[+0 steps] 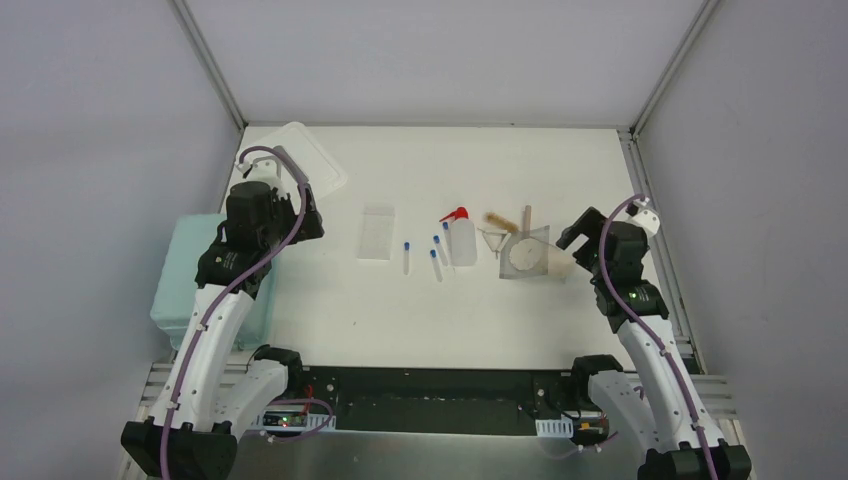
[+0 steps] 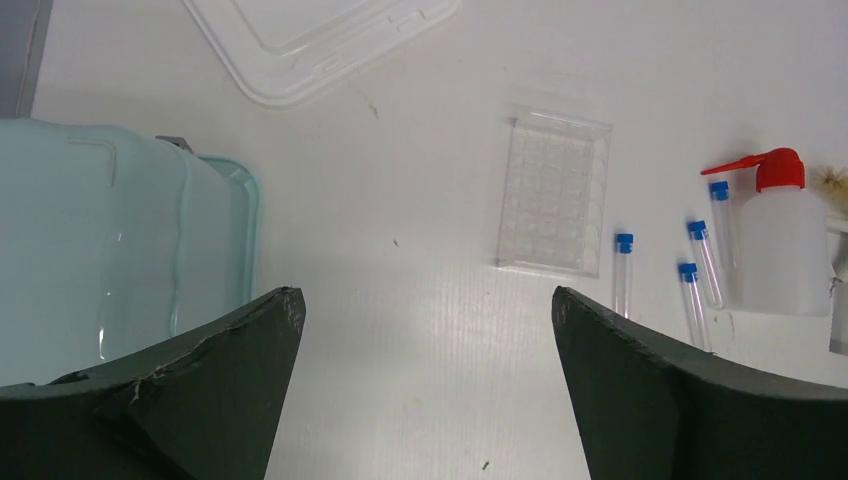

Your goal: Organize the chemistry lab equipment

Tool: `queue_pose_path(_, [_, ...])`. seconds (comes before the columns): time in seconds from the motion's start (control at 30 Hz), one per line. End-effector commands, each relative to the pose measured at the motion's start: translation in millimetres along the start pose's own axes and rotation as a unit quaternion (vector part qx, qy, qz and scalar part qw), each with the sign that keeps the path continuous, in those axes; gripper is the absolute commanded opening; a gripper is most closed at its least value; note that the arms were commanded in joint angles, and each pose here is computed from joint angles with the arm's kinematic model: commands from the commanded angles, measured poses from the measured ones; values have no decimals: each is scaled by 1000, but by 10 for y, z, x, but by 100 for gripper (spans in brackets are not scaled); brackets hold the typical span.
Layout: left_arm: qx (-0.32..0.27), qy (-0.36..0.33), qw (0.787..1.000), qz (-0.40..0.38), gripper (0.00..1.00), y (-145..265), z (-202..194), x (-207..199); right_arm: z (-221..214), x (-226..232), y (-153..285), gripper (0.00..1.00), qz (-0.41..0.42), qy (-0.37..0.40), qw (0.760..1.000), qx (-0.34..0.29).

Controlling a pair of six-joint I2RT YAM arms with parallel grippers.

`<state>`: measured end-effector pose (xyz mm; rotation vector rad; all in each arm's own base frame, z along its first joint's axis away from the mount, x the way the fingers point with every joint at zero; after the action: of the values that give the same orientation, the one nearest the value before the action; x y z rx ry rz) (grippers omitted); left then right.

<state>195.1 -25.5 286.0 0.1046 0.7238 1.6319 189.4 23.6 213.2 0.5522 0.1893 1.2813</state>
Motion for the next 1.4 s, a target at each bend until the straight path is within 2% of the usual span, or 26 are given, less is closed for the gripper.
queue_pose_path(0.0, [-19,7,1000,-15,99,32,81,-33,214,100,130,98,50,-3,998,-26])
queue_pose_path(0.13, [-13,9,1000,-22,99,18,90,-57,274,169,247,98,97,-3,995,-18])
queue_pose_path(0.23, [-9,11,1000,1,99,-46,59,-20,278,255,320,94,143,7,990,-5])
queue_pose_path(0.37, [18,3,1000,6,99,-103,-17,0,253,432,390,90,180,26,983,24])
queue_pose_path(0.63, [34,12,999,-22,99,-117,-85,-32,-43,1231,501,80,241,111,962,55])
queue_pose_path(0.83, [44,10,999,-17,99,-154,-136,-9,-477,1923,613,73,289,176,938,77])
queue_pose_path(1.03, [56,12,998,-28,99,-173,-158,-28,-883,2500,623,66,288,253,916,118])
queue_pose_path(1.37, [57,10,998,-26,99,-177,-167,-21,-1250,3075,266,59,204,303,915,171])
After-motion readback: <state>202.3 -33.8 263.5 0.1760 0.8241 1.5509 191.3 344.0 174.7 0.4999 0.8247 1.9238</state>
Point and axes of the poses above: each gripper's point midway between its finger pads, its own y axis back along the fingers, its own x axis along the line the jaws close on, z = x × y, the point moved 10 cm from there along y, back along the fingers, and after that the axes turned 13 degrees about y, right-handed, at the moved point
